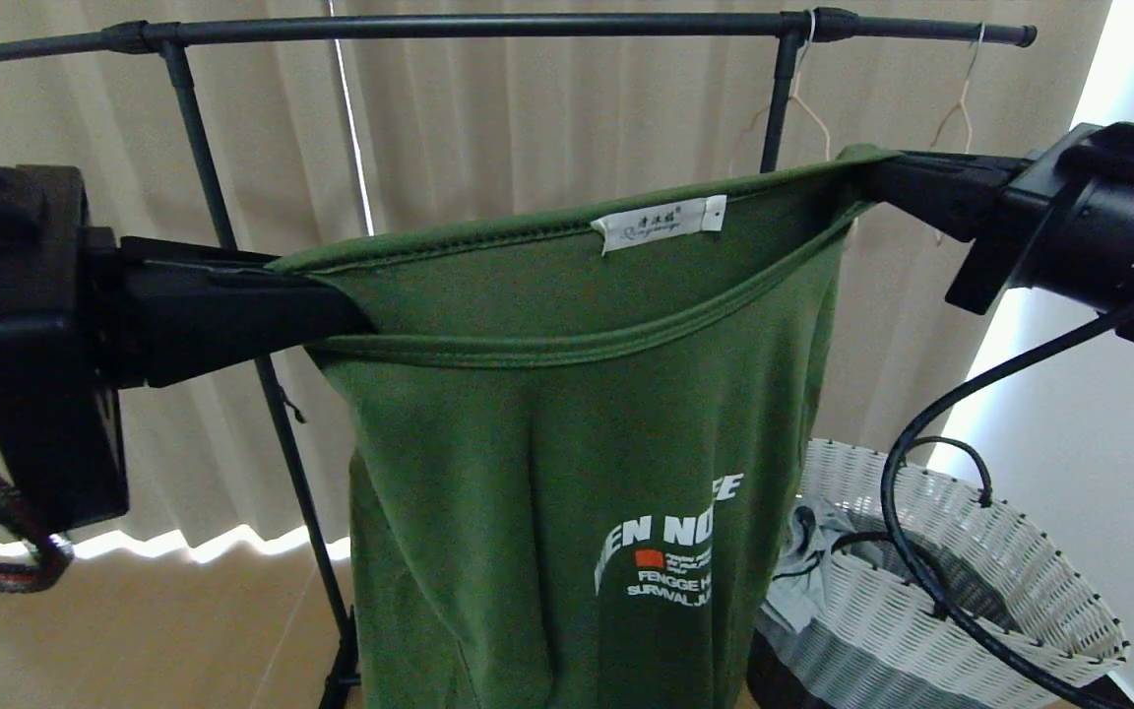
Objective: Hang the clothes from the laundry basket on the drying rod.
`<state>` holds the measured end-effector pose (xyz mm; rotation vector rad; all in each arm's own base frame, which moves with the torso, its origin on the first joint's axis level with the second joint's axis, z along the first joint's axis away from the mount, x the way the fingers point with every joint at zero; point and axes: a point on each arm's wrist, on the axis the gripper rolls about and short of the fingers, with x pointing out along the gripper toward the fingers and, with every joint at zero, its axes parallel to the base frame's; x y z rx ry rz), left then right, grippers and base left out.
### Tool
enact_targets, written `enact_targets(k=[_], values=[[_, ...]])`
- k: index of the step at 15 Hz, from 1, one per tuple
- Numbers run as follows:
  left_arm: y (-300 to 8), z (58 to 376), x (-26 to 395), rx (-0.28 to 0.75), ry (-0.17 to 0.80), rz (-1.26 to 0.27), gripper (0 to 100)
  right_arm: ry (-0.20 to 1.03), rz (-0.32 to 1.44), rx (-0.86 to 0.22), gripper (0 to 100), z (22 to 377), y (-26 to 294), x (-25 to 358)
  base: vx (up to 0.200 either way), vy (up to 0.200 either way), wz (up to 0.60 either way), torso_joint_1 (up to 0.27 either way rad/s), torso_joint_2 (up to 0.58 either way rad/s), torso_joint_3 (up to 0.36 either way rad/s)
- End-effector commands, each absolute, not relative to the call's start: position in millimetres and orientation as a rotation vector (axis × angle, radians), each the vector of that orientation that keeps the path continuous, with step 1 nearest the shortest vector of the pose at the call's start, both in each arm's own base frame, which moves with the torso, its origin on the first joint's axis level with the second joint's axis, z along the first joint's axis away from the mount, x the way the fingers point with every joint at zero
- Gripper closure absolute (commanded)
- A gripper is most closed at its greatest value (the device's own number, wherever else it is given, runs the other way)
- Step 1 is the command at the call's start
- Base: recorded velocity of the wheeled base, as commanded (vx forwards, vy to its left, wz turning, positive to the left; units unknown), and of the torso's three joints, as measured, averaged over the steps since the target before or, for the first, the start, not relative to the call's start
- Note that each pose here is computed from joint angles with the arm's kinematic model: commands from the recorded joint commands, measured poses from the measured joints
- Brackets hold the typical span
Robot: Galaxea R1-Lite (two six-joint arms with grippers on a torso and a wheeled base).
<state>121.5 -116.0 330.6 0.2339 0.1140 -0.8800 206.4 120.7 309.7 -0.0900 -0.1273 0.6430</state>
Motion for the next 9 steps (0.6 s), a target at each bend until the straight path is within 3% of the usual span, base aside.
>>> enact_targets(k=[1,6,9], values=[[-115.7,332.6,114.7,0.232,0.091,-0.905,100,-0.098,0.646,-0.096,100,302.8,126.7,216.8,0.000,0.000,0.00,0.000,0.00,0.000],[-118.3,332.5,118.9,0.234,0.097,-0.890,100,-0.119,0.638,-0.092,100,308.1,121.6,208.0,0.000,0.000,0.00,0.000,0.00,0.000],[-131.3,335.5,144.8,0.291,0.117,-0.695,100,-0.113,0.628,-0.093,100,310.1,108.6,189.3,0.000,0.000,0.00,0.000,0.00,0.000]])
